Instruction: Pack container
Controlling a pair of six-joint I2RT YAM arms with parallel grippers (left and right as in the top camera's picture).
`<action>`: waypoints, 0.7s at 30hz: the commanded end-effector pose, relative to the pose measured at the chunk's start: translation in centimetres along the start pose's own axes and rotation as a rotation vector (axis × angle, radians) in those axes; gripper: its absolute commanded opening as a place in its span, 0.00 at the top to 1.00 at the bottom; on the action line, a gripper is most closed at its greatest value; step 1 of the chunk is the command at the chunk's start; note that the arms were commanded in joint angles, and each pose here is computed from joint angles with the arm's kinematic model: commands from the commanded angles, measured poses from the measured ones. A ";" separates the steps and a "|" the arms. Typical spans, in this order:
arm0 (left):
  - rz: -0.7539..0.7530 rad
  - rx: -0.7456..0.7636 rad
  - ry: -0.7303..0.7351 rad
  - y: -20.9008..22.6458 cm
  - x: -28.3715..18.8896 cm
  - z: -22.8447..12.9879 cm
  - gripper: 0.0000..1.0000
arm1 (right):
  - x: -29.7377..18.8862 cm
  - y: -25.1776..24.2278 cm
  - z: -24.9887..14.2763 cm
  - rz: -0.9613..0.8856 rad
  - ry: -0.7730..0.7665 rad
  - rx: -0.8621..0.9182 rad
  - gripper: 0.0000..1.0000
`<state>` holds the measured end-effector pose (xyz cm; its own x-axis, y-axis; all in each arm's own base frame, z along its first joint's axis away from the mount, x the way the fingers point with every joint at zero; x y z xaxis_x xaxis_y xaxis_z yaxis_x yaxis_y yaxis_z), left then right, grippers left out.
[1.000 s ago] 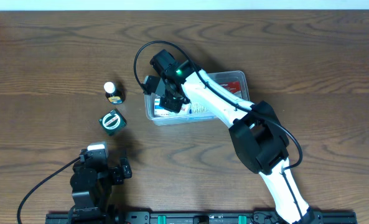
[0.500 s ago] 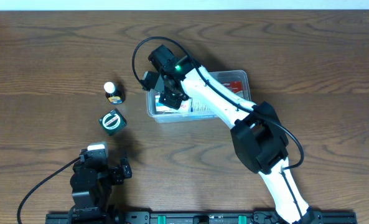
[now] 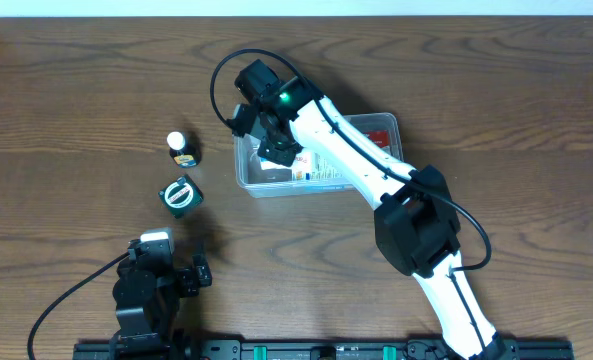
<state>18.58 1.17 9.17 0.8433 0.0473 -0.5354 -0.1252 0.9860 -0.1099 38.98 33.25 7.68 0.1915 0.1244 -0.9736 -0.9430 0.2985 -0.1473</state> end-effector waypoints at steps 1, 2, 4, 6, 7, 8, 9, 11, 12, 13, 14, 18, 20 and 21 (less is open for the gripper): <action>-0.009 0.003 -0.004 -0.2 -0.1 0.1 0.02 | 0.1 -1.2 -1.0 -0.017 0.027 0.016 0.99; -0.008 0.003 -0.004 -0.1 -0.1 0.1 0.02 | 0.1 -1.2 -1.2 0.004 0.023 0.028 0.99; -0.009 0.003 -0.004 -0.2 -0.1 0.1 0.02 | 0.1 -1.2 -1.5 0.044 0.013 0.048 0.99; -0.009 0.003 -0.004 -0.2 -0.1 0.1 0.02 | 0.0 -1.1 -1.8 0.090 -0.003 0.066 0.98; -0.009 0.003 -0.004 -0.2 -0.1 0.1 0.02 | 0.0 -1.1 -2.0 0.114 -0.014 0.078 0.99; -0.009 0.003 -0.004 -0.2 -0.1 0.1 0.02 | 0.0 -1.1 -2.1 0.139 -0.025 0.090 0.99; -0.009 0.003 -0.004 -0.2 -0.1 0.1 0.02 | -0.1 -1.2 -2.2 0.159 -0.035 0.102 0.99; -0.009 0.003 -0.004 -0.2 -0.1 0.1 0.02 | -0.2 -1.4 -2.5 0.205 -0.062 0.129 0.99; -0.009 0.003 -0.004 -0.2 -0.1 0.1 0.02 | -0.3 -1.4 -2.6 0.227 -0.076 0.140 0.99; -0.009 0.003 -0.004 -0.2 -0.1 0.1 0.02 | -0.5 -1.5 -2.7 0.253 -0.091 0.155 0.99; -0.009 0.003 -0.004 -0.2 -0.1 0.1 0.02 | -0.6 -1.7 -2.9 0.271 -0.101 0.168 0.99; -0.009 0.003 -0.004 -0.2 -0.1 0.1 0.02 | -0.7 -2.6 -4.2 0.288 -0.096 0.186 0.98; -0.008 0.003 -0.004 -0.1 -0.1 0.1 0.02 | -0.7 -2.7 -4.7 0.297 -0.095 0.158 0.99; -0.009 0.003 -0.004 -0.2 -0.1 0.1 0.02 | -0.7 -2.7 -4.9 0.301 -0.092 0.141 0.99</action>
<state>18.58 1.17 9.17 0.8433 0.0477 -0.5354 -0.1255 0.9860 -0.1099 40.05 27.41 7.70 -0.0345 0.2692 -0.9625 -0.8963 0.4177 0.1490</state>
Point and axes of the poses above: each gripper's point midway between its finger pads, its own x axis out along the fingers, its own y axis along the line the jaws close on, z = x × y, the point moved 1 cm from there along -x, back along the fingers, and after that the axes turned 4 degrees about -x, right-handed, at the moved point
